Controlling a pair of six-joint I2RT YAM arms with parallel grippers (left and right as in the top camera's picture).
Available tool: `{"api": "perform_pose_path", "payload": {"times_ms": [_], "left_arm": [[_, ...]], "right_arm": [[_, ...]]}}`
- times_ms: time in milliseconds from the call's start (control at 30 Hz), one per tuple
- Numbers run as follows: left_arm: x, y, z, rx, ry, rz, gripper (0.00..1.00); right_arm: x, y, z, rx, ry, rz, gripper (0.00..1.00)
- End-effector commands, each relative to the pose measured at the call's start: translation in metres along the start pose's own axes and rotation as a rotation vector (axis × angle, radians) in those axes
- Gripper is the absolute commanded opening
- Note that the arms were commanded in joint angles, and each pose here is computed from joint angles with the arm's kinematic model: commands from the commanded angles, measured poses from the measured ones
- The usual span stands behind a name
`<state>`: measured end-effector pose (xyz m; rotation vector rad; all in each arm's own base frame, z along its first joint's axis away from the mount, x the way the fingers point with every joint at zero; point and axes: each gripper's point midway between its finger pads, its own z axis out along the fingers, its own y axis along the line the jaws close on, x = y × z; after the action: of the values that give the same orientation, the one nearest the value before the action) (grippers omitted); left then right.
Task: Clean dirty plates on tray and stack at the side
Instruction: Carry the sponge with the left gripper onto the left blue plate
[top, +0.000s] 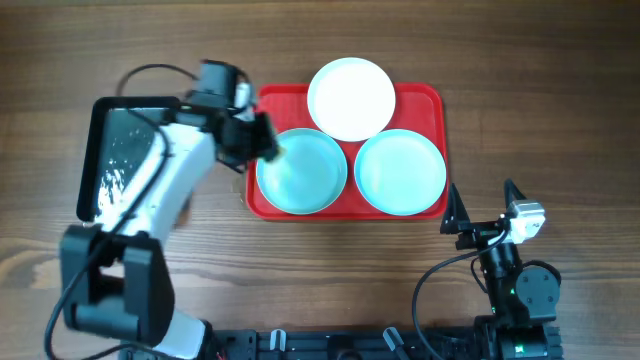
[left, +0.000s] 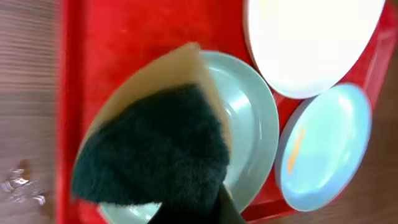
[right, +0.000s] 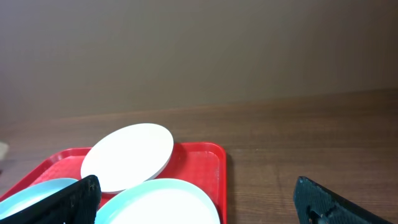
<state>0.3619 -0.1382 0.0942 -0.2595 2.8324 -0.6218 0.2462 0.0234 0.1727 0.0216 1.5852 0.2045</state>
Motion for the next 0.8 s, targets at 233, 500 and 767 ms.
{"api": "perform_pose_path", "payload": {"times_ms": [233,500,767], "left_arm": [[0.044,-0.011,0.071,-0.193,0.100,0.166,1.00],[-0.057,-0.010,-0.097,-0.090,-0.349,0.035,0.81],[-0.068,0.023,-0.107,-0.129,-0.364,-0.047,1.00]], "right_arm": [[-0.002,-0.003,0.000,0.014,-0.008,-0.013,1.00],[-0.011,-0.008,-0.001,0.044,-0.048,-0.020,1.00],[-0.230,0.053,-0.024,-0.115,-0.548,-0.314,1.00]]}}
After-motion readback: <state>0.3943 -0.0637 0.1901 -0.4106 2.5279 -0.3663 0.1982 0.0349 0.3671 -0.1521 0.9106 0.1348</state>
